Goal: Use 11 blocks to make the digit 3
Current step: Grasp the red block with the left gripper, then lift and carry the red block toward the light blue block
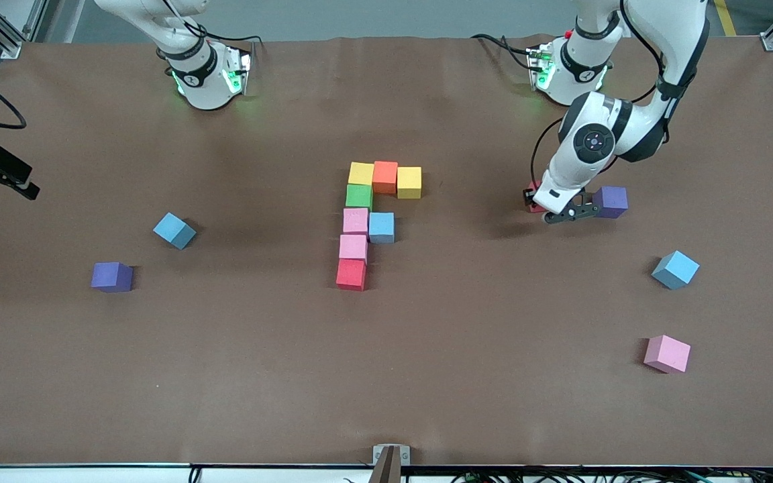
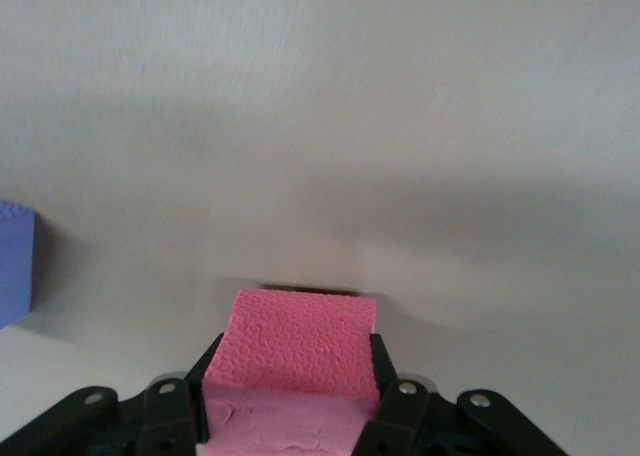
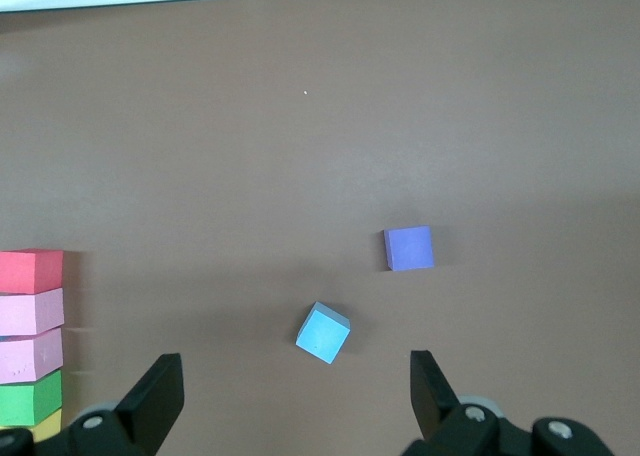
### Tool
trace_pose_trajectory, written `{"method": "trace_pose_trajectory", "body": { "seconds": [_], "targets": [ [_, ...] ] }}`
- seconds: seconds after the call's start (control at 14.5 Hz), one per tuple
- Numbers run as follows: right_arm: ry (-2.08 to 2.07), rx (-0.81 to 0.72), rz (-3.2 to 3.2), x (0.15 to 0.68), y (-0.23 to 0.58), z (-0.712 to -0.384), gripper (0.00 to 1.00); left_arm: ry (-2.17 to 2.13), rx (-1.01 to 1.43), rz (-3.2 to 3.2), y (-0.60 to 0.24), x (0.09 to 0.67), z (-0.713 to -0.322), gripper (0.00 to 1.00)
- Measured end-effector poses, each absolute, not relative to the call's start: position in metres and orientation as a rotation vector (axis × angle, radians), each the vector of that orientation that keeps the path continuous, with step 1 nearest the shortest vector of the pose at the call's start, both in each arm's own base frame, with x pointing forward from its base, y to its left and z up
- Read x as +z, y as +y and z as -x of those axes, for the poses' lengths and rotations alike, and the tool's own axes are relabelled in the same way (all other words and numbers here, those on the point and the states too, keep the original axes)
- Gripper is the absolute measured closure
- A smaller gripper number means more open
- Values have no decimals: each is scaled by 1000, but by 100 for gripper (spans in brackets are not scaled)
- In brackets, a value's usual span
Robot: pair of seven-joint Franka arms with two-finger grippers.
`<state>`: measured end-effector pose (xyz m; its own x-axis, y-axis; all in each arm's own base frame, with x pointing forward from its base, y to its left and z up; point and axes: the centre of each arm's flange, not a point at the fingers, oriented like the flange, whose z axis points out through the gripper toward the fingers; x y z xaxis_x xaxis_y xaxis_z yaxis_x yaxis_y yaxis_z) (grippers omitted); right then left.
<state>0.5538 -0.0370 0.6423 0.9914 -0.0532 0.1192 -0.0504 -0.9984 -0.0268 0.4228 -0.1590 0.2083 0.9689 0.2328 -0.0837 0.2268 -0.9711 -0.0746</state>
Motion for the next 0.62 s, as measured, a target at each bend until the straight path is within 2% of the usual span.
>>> {"method": "trace_pose_trajectory", "body": {
  "seconds": [0.41, 0.62],
  "targets": [
    [76, -166, 3113, 636, -35, -554, 0, -907, 177, 2972, -254, 247, -507, 44],
    [76, -169, 3113, 636, -35, -554, 0, -1203, 189, 2892, -296, 245, -534, 44]
  ]
}}
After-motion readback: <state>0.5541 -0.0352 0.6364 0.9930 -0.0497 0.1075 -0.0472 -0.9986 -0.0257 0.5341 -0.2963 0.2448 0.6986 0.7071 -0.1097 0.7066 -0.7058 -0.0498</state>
